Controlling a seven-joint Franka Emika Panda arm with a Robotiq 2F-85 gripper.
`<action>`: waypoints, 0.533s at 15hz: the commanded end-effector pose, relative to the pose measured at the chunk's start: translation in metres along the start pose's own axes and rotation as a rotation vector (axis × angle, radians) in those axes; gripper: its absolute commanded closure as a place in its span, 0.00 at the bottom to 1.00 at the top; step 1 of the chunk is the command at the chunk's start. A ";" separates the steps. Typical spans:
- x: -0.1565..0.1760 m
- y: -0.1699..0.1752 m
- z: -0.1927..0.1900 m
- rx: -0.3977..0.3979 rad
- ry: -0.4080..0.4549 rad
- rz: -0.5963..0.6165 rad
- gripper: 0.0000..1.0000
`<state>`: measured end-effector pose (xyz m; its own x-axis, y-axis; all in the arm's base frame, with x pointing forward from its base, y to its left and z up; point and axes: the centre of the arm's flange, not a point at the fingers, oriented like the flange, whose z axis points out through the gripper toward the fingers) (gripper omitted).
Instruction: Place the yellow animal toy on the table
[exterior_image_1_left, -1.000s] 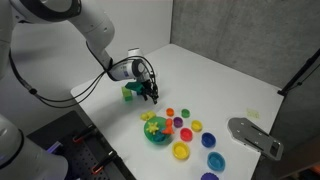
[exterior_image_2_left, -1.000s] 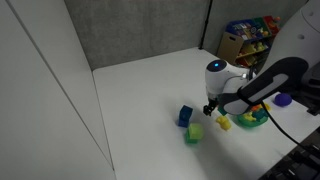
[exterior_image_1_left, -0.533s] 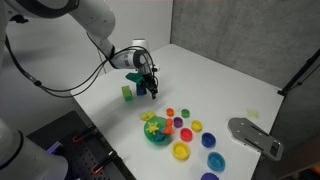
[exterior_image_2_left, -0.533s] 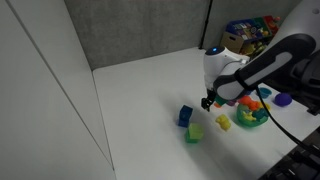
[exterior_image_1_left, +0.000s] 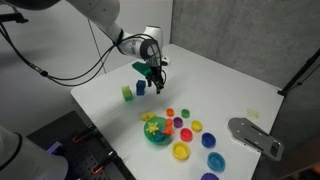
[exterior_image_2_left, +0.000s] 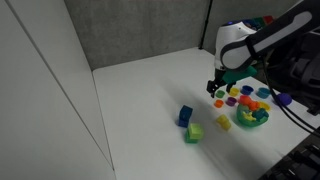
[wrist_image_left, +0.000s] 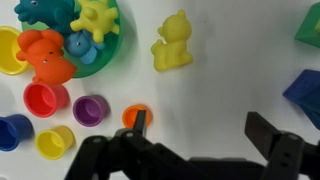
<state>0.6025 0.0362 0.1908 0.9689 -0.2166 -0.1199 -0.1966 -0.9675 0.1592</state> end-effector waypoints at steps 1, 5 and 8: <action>-0.009 0.034 -0.045 0.087 -0.020 0.002 0.00; -0.023 0.074 -0.094 0.138 -0.023 -0.002 0.00; -0.042 0.102 -0.133 0.136 -0.004 -0.006 0.00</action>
<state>0.5894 -0.0230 0.2966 0.9648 -0.2279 -0.1314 -0.2240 -0.9736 0.0437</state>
